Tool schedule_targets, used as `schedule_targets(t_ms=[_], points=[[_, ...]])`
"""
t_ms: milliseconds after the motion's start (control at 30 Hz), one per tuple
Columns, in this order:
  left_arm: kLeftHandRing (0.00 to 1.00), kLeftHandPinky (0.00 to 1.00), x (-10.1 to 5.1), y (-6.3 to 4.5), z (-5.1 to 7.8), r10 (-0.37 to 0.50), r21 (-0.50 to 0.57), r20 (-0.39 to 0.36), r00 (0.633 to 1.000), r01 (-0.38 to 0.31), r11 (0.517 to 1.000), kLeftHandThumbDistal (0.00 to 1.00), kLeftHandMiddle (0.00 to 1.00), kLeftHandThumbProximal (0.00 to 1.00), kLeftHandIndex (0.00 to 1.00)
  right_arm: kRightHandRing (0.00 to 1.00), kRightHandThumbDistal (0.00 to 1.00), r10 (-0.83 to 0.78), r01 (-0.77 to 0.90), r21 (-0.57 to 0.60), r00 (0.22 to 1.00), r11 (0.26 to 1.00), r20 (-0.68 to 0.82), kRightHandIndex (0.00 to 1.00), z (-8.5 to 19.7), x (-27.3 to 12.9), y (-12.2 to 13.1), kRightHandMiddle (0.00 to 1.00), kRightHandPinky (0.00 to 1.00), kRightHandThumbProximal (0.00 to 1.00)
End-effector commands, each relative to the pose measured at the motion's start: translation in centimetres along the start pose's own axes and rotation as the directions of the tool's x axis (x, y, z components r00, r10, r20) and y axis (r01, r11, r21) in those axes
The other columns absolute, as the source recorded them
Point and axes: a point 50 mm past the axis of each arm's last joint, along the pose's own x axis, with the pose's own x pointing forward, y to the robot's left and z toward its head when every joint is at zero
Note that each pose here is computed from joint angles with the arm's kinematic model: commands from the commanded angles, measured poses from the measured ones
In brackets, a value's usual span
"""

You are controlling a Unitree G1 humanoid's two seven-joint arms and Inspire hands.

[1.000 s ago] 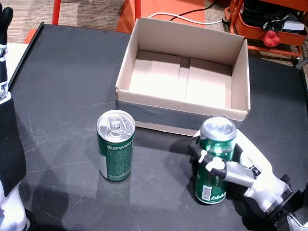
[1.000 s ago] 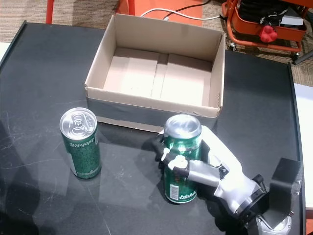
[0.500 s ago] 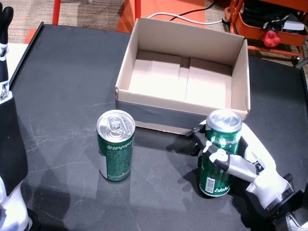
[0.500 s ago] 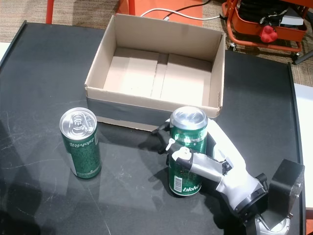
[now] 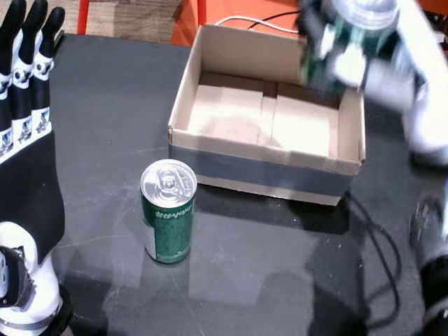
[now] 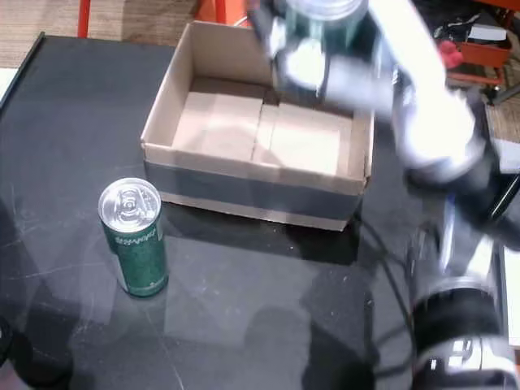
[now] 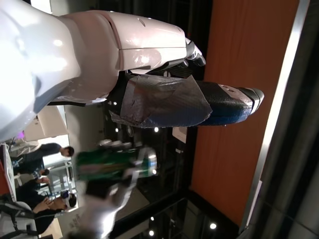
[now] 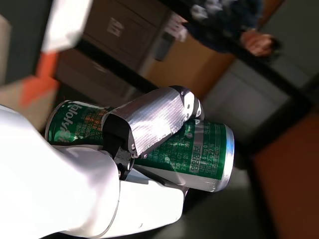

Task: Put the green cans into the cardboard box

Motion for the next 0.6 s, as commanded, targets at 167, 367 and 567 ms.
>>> schedule_targets(t_ms=[167, 367, 567], points=[[1.00, 1.00, 0.0, -0.6, -0.5, 0.059, -0.025, 0.000, 0.998, -0.059, 0.998, 0.72, 1.00, 0.93, 1.00, 0.08, 0.25, -0.016, 0.017, 0.085, 1.000, 0.996, -0.015, 0.00, 0.6, 0.8, -0.7, 0.00, 0.22, 0.51], [1.00, 1.00, 0.1, -0.7, -0.7, 0.051, -0.041, 0.006, 0.999, -0.051, 0.998, 0.68, 1.00, 0.93, 1.00, 0.06, 0.22, -0.052, 0.051, -0.027, 0.998, 0.998, -0.042, 0.00, 0.3, 1.6, -0.9, 0.00, 0.19, 0.61], [1.00, 1.00, 0.1, -0.6, -0.6, 0.057, -0.063, 0.013, 0.998, -0.056, 0.996, 0.70, 1.00, 0.91, 1.00, 0.13, 0.02, -0.086, -0.016, -0.302, 0.943, 0.953, -0.321, 0.04, -3.5, 3.2, -1.0, 0.06, 0.21, 0.32]])
